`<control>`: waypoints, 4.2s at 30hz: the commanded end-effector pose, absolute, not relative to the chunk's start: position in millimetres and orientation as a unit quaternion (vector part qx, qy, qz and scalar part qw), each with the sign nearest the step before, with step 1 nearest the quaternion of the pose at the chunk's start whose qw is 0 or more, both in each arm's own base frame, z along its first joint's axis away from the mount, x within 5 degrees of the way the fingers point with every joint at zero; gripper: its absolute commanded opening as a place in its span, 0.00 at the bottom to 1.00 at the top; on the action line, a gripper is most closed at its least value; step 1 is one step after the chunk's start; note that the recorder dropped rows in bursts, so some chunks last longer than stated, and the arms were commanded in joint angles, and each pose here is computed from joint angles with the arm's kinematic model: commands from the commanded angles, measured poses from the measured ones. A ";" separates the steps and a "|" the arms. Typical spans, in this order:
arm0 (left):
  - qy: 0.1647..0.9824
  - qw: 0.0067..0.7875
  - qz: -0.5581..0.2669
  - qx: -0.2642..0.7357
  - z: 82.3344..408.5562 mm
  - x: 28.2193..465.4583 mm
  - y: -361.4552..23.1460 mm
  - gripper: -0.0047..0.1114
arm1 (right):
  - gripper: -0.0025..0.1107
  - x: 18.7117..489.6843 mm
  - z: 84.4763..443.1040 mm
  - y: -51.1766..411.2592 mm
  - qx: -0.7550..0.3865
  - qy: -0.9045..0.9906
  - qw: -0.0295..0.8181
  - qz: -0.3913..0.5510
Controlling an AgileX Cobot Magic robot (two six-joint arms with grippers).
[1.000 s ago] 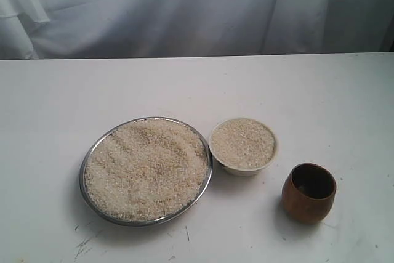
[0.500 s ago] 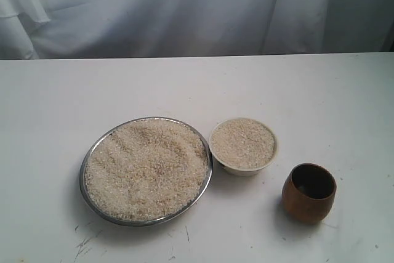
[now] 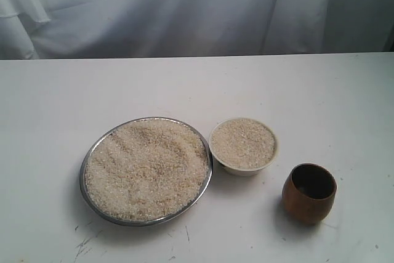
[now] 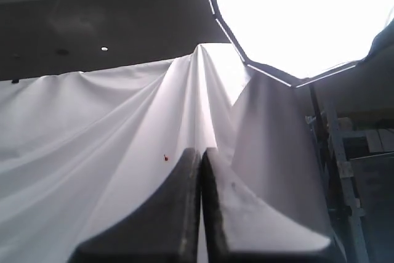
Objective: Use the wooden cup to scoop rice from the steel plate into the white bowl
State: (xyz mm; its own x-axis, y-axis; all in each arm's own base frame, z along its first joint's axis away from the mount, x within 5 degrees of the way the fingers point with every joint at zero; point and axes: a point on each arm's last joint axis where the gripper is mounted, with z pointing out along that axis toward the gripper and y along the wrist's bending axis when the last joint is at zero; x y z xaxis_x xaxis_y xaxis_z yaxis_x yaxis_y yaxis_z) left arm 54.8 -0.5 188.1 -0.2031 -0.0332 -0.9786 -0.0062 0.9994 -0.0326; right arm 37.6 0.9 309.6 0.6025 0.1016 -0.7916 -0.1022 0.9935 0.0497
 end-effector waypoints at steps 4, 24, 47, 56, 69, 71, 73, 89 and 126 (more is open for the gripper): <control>0.773 0.634 -0.011 -0.012 187.4 54.7 -0.5 0.04 | 0.02 84.0 358.0 5.9 -0.002 0.496 0.867 0.055; 0.773 0.634 -0.012 -0.013 187.4 54.7 -0.5 0.04 | 0.02 211.8 280.3 37.8 -0.143 0.675 0.723 0.041; 0.773 0.634 -0.012 -0.013 187.4 54.7 -0.5 0.04 | 0.02 231.6 213.0 29.4 -0.128 0.758 0.639 -0.008; 0.773 0.634 -0.011 -0.012 187.4 54.7 -0.5 0.04 | 0.02 224.2 202.2 28.3 -0.110 0.777 0.620 0.008; 0.773 0.634 -0.012 -0.013 187.4 54.7 -0.5 0.04 | 0.02 214.5 180.1 28.2 -0.041 0.856 0.512 0.061; 0.773 0.634 -0.012 -0.013 187.4 54.7 -0.5 0.04 | 0.02 214.2 179.8 28.1 -0.012 0.858 0.508 0.077; 0.773 0.634 -0.012 -0.013 187.4 54.7 -0.5 0.04 | 0.02 214.0 180.3 29.1 0.010 0.857 0.506 0.096; 0.773 0.634 -0.012 -0.013 187.4 54.7 -0.5 0.04 | 0.02 252.9 235.0 56.1 -0.083 0.884 0.457 0.049; 0.773 0.634 -0.011 -0.012 187.4 54.7 -0.5 0.04 | 0.82 233.3 202.8 123.0 -0.282 0.938 0.188 0.071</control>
State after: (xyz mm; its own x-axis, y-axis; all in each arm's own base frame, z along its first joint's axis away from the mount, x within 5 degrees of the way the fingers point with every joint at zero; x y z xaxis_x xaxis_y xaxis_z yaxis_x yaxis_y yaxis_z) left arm 54.8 -0.5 188.1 -0.2031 -0.0332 -0.9786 -0.0062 0.9994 -0.0326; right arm 229.1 121.9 210.2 -0.7703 -0.4989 -0.3971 -0.5573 0.8294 0.0391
